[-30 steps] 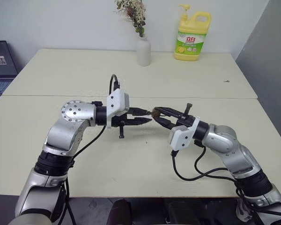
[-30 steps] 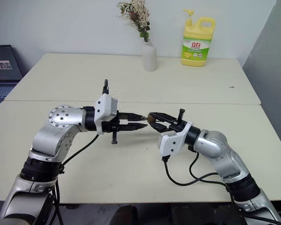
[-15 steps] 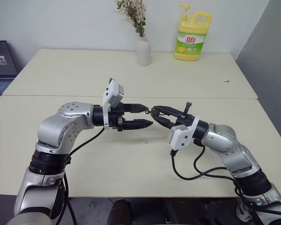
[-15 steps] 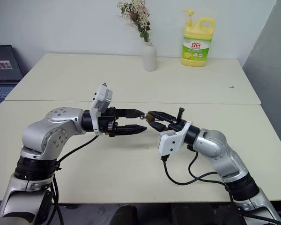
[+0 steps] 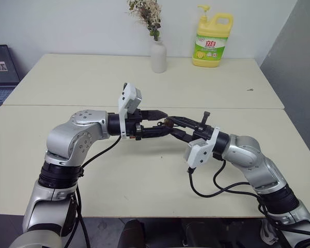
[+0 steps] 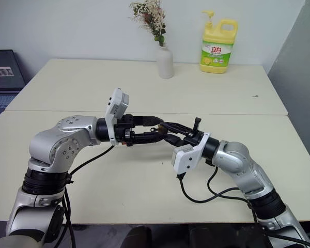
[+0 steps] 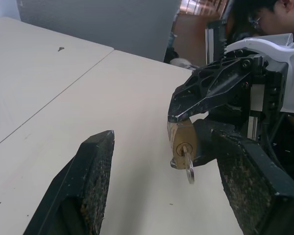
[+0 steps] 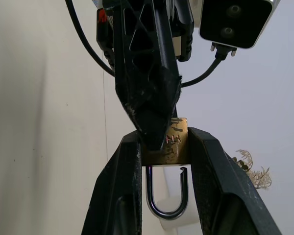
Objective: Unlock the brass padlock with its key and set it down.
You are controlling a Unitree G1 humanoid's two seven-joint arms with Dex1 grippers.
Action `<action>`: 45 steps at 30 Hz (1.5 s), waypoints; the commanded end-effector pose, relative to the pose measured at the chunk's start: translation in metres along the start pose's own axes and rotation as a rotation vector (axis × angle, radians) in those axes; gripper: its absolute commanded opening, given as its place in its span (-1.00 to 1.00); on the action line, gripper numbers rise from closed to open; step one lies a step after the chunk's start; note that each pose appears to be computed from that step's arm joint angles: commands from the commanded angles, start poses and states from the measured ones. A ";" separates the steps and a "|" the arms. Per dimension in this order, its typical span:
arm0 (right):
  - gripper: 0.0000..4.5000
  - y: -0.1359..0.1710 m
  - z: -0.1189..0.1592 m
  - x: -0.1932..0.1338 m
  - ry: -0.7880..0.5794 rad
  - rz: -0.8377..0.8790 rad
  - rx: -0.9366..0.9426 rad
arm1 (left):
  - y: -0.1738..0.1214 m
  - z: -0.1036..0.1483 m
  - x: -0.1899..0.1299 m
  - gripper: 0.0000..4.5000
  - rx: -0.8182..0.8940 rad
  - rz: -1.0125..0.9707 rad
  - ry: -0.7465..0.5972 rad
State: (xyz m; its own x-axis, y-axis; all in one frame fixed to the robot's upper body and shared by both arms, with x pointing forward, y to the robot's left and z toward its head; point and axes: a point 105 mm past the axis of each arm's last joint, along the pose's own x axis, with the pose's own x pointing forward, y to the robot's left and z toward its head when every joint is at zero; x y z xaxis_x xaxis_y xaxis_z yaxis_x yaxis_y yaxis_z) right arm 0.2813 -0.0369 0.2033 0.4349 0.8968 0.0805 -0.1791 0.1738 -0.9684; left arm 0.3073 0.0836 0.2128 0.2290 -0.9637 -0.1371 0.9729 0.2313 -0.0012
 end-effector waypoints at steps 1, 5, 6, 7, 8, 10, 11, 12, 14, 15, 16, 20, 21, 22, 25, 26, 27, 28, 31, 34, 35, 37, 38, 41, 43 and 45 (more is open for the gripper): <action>-0.59 -0.008 0.008 0.002 -0.033 -0.019 -0.036 | -0.002 0.010 0.004 0.21 0.043 -0.014 -0.023; -0.59 -0.008 0.008 0.002 -0.038 -0.013 -0.042 | -0.003 0.010 0.006 -0.33 0.044 -0.016 -0.026; -0.59 -0.007 0.009 0.002 -0.039 -0.011 -0.043 | -0.003 0.011 0.006 -0.48 0.045 -0.014 -0.029; -0.59 -0.007 0.009 0.002 -0.039 -0.011 -0.043 | -0.003 0.011 0.006 -0.59 0.045 -0.014 -0.029; -0.59 -0.007 0.009 0.003 -0.040 -0.010 -0.043 | -0.003 0.010 0.006 -0.75 0.046 -0.014 -0.028; -0.59 -0.007 0.009 0.003 -0.040 -0.008 -0.043 | -0.004 0.009 0.006 -0.93 0.049 -0.014 -0.020; -0.59 -0.008 0.009 0.004 -0.038 -0.009 -0.040 | -0.004 0.008 0.006 -0.92 0.049 -0.015 -0.018; -0.59 -0.007 0.007 0.004 -0.030 -0.002 -0.035 | -0.004 0.008 0.006 -0.92 0.049 -0.016 -0.017; -0.59 -0.005 0.002 0.003 -0.003 0.013 -0.031 | -0.005 0.007 0.005 -0.92 0.051 -0.018 -0.015; -0.59 -0.005 0.001 0.002 0.003 0.014 -0.028 | -0.005 0.007 0.005 -0.92 0.051 -0.018 -0.014; -0.59 -0.006 -0.001 0.001 0.011 0.006 -0.021 | -0.005 0.007 0.005 -0.92 0.050 -0.018 -0.014; 0.02 -0.004 -0.008 -0.006 0.051 0.031 0.009 | -0.005 0.006 0.004 -0.92 0.054 -0.021 -0.013; 0.19 0.000 -0.012 -0.010 0.074 0.067 0.025 | -0.005 0.006 0.004 -0.92 0.054 -0.023 -0.013; 0.32 0.003 -0.014 -0.013 0.090 0.093 0.038 | -0.005 0.006 0.004 -0.92 0.055 -0.025 -0.013; 0.50 -0.001 -0.021 -0.029 0.133 0.104 0.070 | -0.005 0.006 0.001 -0.92 0.052 -0.044 -0.014; 0.50 -0.003 -0.022 -0.033 0.141 0.106 0.082 | -0.006 0.006 0.000 -0.92 0.050 -0.053 -0.014; 0.50 -0.004 -0.021 -0.038 0.140 0.118 0.120 | -0.006 0.007 -0.002 -0.92 0.049 -0.059 -0.016; 0.50 -0.004 -0.020 -0.042 0.137 0.128 0.148 | -0.005 0.007 -0.003 -0.92 0.047 -0.063 -0.018; 0.34 -0.004 -0.011 -0.053 0.091 0.145 0.278 | -0.003 0.009 -0.004 -0.92 0.032 -0.073 -0.030; -0.06 -0.007 0.000 -0.057 0.049 0.153 0.385 | -0.004 0.010 -0.004 -0.92 0.016 -0.096 -0.036; -0.22 -0.008 0.003 -0.058 0.040 0.163 0.430 | -0.005 0.010 -0.005 -0.92 0.004 -0.108 -0.037; -0.54 -0.010 0.009 -0.058 0.026 0.179 0.510 | -0.005 0.010 -0.005 -0.92 -0.022 -0.124 -0.041; -0.70 -0.015 0.013 -0.056 0.011 0.178 0.560 | -0.006 0.010 -0.006 -0.92 -0.038 -0.135 -0.042; -1.00 -0.026 0.023 -0.050 -0.027 0.166 0.643 | -0.010 0.011 -0.005 -0.92 -0.073 -0.171 -0.049; -1.00 -0.034 0.027 -0.044 -0.043 0.151 0.664 | -0.017 0.011 -0.005 -0.92 -0.085 -0.210 -0.043; -1.00 -0.037 0.027 -0.040 -0.047 0.145 0.675 | -0.022 0.010 -0.005 -0.92 -0.088 -0.233 -0.032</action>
State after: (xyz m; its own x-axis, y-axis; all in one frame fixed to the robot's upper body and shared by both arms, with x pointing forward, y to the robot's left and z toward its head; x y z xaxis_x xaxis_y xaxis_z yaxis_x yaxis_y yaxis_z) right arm 0.2500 -0.0696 0.2316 0.3319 0.9422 -0.0461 -0.7603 0.2382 -0.6043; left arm 0.2940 0.0830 0.2101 0.0413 -0.9932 -0.1090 0.9855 0.0585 -0.1592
